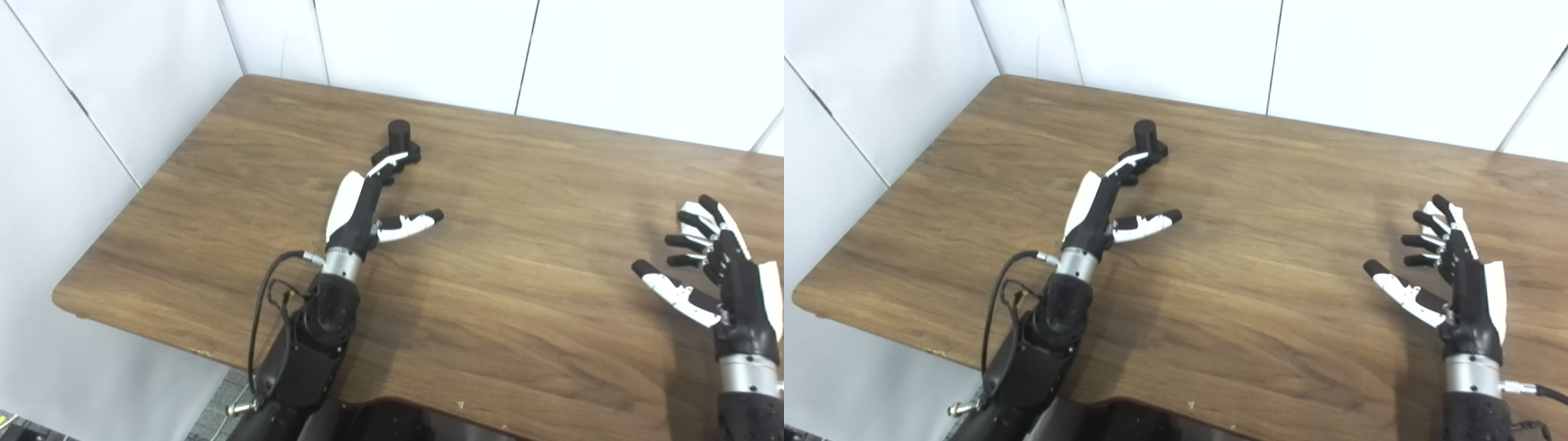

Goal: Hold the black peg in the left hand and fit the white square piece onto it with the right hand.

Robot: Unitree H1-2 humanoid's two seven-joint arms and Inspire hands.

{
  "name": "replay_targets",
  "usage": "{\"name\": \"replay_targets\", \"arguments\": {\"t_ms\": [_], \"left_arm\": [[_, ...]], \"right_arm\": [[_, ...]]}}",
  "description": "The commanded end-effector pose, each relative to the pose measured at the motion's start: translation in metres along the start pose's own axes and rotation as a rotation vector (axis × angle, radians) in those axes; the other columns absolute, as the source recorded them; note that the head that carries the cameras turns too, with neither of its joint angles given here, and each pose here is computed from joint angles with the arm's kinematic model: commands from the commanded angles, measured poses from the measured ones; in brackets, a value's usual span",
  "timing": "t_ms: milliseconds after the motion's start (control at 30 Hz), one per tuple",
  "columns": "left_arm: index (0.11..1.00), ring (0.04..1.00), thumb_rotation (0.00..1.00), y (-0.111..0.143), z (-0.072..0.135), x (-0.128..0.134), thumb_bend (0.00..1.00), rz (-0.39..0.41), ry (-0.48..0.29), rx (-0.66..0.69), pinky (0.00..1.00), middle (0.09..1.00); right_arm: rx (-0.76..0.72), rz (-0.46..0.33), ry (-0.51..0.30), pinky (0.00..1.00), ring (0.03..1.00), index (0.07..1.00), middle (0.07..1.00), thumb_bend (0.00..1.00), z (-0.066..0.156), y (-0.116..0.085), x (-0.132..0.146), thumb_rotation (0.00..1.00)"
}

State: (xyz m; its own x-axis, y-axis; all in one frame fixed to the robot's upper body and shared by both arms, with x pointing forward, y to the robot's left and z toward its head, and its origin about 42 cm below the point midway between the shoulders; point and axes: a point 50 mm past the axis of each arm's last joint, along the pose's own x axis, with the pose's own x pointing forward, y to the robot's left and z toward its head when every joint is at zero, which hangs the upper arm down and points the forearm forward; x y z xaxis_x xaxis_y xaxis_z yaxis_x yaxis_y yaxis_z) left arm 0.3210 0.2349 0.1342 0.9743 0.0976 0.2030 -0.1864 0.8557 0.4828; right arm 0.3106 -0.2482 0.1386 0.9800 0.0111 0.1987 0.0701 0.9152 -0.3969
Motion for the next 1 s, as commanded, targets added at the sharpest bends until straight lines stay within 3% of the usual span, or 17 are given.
{"name": "replay_targets", "arguments": {"t_ms": [0, 200, 333, 400, 967], "left_arm": [[0.767, 0.851, 0.19, 0.012, 0.013, 0.019, 0.74, 0.046, -0.061, 0.034, 0.78, 0.856], [0.740, 0.830, 0.27, 0.021, 0.017, 0.028, 0.77, 0.132, -0.047, 0.217, 0.71, 0.850], [0.754, 0.900, 0.31, 0.028, 0.019, 0.034, 0.75, 0.172, -0.027, 0.318, 0.93, 0.886], [0.754, 0.935, 0.34, 0.032, 0.019, 0.037, 0.76, 0.194, -0.027, 0.358, 0.99, 0.905], [0.773, 1.000, 0.45, 0.046, 0.028, 0.061, 0.81, 0.331, 0.005, 0.535, 1.00, 1.000]], "right_arm": [[-0.029, -0.015, -0.038, 0.57, 0.691, 0.911, 0.822, 0.71, 0.001, -0.008, 0.006, 0.21], [-0.025, -0.007, -0.038, 0.56, 0.693, 0.909, 0.822, 0.72, 0.000, -0.008, 0.007, 0.22], [-0.028, -0.003, -0.032, 0.56, 0.691, 0.910, 0.824, 0.72, -0.002, -0.008, 0.007, 0.23], [-0.027, -0.002, -0.029, 0.57, 0.690, 0.910, 0.824, 0.72, -0.002, -0.008, 0.007, 0.22], [-0.042, 0.003, -0.029, 0.54, 0.664, 0.913, 0.822, 0.71, -0.002, -0.011, 0.005, 0.21]]}}
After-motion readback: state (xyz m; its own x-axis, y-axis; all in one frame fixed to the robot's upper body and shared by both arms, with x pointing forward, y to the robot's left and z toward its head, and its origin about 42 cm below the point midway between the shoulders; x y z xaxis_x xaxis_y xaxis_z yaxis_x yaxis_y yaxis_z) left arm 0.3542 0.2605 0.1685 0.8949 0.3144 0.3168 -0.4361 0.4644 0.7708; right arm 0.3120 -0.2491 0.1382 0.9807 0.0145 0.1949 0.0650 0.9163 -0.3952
